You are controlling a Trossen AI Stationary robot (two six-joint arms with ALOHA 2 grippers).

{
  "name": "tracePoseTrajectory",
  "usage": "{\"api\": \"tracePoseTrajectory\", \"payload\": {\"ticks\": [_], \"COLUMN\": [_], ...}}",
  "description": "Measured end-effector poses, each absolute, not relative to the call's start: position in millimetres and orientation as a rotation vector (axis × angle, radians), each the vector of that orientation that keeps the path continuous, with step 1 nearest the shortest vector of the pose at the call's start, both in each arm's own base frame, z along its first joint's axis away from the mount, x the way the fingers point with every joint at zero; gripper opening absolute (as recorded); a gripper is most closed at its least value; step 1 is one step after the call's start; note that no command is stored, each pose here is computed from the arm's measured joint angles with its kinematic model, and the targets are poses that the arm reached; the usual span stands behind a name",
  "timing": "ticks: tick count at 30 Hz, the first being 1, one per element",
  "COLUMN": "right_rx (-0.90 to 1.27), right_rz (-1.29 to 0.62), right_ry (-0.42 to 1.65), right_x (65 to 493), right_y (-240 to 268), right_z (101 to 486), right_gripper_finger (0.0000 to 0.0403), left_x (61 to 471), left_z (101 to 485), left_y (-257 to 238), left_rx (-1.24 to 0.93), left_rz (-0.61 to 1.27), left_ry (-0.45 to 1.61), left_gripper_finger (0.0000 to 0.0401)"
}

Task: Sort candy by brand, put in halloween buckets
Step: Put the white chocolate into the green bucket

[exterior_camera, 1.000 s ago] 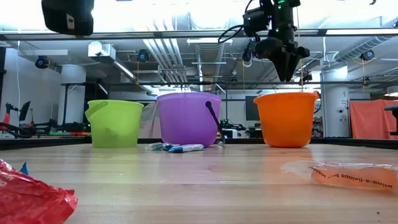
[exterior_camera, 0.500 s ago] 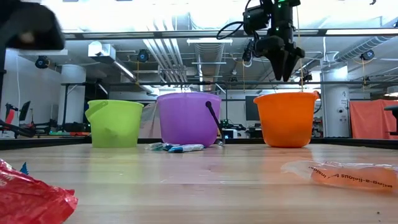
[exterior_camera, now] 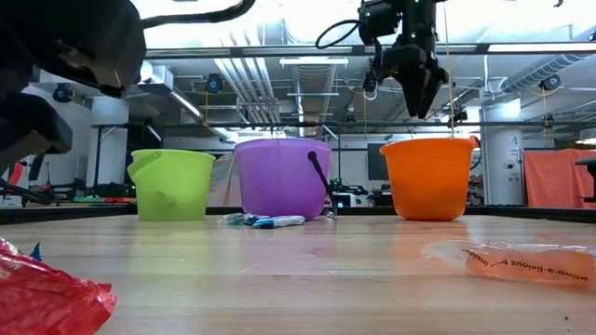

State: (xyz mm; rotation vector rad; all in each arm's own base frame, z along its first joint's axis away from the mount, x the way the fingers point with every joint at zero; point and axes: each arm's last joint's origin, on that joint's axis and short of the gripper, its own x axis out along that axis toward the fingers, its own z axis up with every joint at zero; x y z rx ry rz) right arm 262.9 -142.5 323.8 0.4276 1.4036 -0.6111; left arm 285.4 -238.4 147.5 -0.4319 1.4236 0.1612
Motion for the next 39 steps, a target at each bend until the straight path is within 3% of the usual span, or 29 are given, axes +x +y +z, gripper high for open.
{"api": "tracePoseTrajectory", "payload": {"ticks": [6, 16, 30, 35, 39], "right_rx": [0.412, 0.407, 0.404, 0.404, 0.407], "right_rz": [-0.593, -0.585, -0.586, -0.586, -0.587], "right_ry": [1.406, 1.395, 1.375, 1.373, 1.366], "right_x": [266.0, 268.1, 269.6, 269.3, 267.9], "right_y": [-136.4, -134.5, -135.3, -135.1, -134.4], "right_z": [323.9, 324.1, 324.5, 325.1, 326.8], "right_gripper_finger": [0.0206, 0.0206, 0.0206, 0.0206, 0.0206], "left_x": [284.2, 282.9, 276.9, 275.4, 269.5], "left_z": [137.0, 139.1, 179.5, 229.0, 283.8], "left_y": [-243.4, -242.5, -236.5, -208.8, -148.8], "left_rx": [-0.393, -0.376, -0.426, -0.522, -0.519], "left_rz": [0.176, 0.188, 0.137, 0.182, 0.406], "left_ry": [1.422, 1.395, 1.304, 1.230, 1.107], "left_gripper_finger": [0.0193, 0.0035, 0.0007, 0.0007, 0.0008]}}
